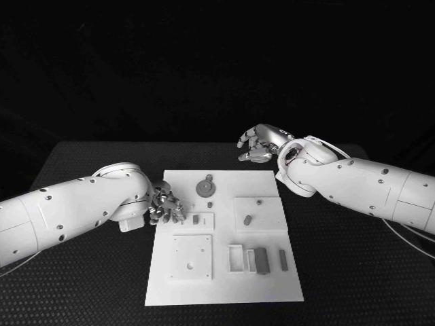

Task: Assemble the parts on the task board

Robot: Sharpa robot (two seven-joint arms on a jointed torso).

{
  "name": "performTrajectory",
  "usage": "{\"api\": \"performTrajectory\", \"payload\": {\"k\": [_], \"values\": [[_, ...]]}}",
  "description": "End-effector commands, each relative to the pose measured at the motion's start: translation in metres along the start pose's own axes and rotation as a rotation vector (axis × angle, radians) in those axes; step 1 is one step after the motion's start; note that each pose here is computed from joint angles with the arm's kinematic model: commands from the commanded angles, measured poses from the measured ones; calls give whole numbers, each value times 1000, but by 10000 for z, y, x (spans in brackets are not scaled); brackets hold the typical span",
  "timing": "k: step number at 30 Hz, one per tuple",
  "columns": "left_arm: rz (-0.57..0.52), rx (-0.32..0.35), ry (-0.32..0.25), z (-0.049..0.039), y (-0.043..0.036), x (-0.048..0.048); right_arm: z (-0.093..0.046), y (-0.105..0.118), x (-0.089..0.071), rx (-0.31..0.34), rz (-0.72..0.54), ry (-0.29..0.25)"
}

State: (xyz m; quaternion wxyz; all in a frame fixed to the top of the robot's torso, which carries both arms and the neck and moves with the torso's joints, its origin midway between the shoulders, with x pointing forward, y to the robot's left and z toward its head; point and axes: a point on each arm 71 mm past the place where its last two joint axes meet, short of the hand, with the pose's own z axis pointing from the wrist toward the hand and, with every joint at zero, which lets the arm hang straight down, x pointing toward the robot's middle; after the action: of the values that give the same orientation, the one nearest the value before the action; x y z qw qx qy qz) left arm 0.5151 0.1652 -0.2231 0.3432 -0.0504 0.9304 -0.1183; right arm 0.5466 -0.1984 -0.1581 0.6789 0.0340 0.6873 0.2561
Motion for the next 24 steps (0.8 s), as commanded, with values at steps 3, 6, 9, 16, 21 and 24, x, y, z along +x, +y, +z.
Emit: {"api": "performTrajectory", "payload": {"k": [3,6,9,16,21,24], "values": [[62,-9,9,24,-43,52,4,15,14,-4,-2,11],[63,-9,11,30,-48,61,5,14,15,-4,-2,12],[66,-8,14,31,-55,66,5,11,14,-3,-3,12],[74,-13,24,32,-62,75,5,12,19,-3,-2,13],[83,-22,41,32,-34,80,3,7,19,-2,-3,13],[84,-26,42,31,-22,78,2,7,19,-2,-2,13]]}}
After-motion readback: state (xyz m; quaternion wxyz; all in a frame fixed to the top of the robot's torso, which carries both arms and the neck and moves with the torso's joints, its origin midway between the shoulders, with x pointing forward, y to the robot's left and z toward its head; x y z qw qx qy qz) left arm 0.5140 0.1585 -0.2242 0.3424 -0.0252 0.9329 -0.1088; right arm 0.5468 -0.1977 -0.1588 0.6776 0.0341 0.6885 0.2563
